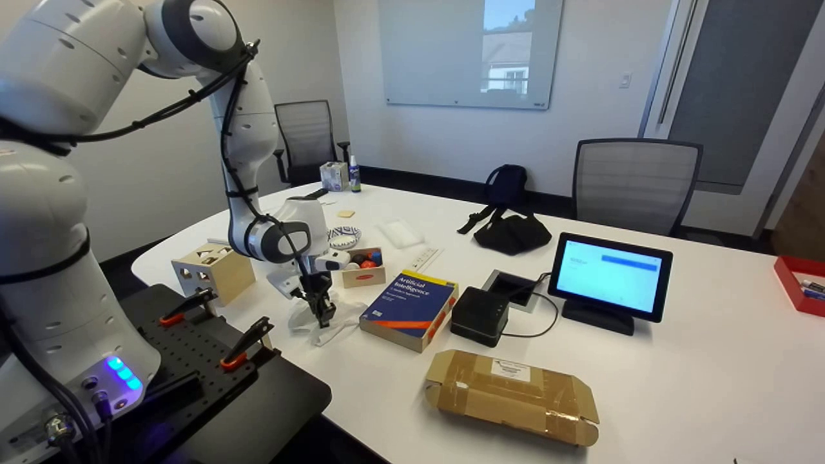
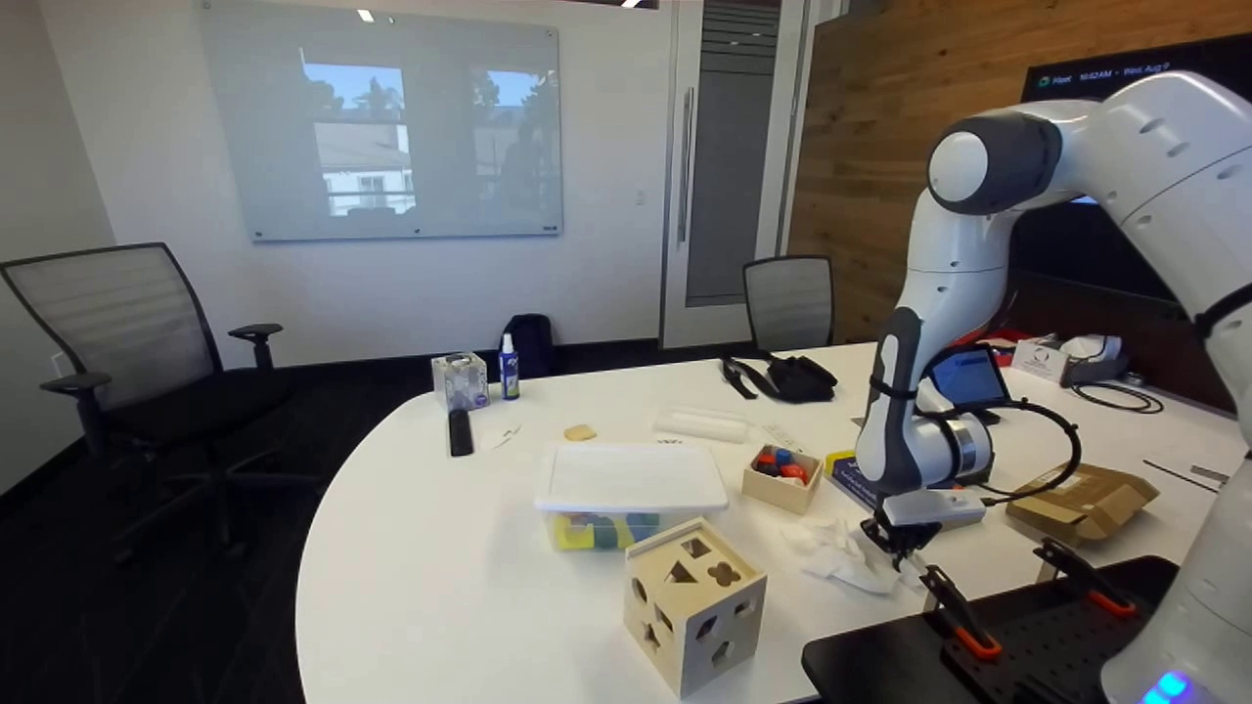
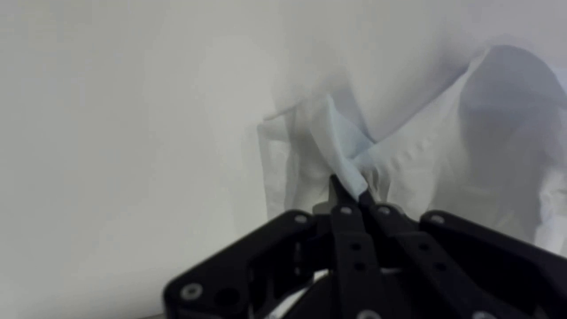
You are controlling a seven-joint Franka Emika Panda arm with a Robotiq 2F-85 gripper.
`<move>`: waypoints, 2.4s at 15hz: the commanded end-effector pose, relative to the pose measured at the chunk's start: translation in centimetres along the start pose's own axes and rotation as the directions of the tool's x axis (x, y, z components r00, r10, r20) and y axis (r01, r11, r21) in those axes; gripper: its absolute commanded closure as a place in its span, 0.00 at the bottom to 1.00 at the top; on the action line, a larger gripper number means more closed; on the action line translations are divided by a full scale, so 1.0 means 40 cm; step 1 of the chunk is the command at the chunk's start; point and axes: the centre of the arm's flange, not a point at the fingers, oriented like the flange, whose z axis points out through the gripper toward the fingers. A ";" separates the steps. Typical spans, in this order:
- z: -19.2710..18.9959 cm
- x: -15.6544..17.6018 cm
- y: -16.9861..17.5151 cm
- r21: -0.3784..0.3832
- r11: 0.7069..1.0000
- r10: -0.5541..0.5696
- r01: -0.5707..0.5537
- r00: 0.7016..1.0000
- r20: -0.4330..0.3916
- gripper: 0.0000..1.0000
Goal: Use the white cloth to wipe the table
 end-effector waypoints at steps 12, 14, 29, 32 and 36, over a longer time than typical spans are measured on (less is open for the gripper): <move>-0.044 -0.031 -0.206 0.037 0.988 -0.147 0.147 0.989 -0.005 0.99; -0.045 -0.029 -0.141 0.010 0.995 -0.100 0.100 0.995 -0.004 0.99; -0.191 -0.153 -0.419 0.192 0.914 -0.352 0.357 0.934 -0.059 0.99; -0.190 -0.204 -0.511 0.231 0.880 -0.420 0.416 0.907 -0.034 0.99; -0.161 -0.229 -0.539 0.206 0.889 -0.423 0.410 0.906 0.022 0.59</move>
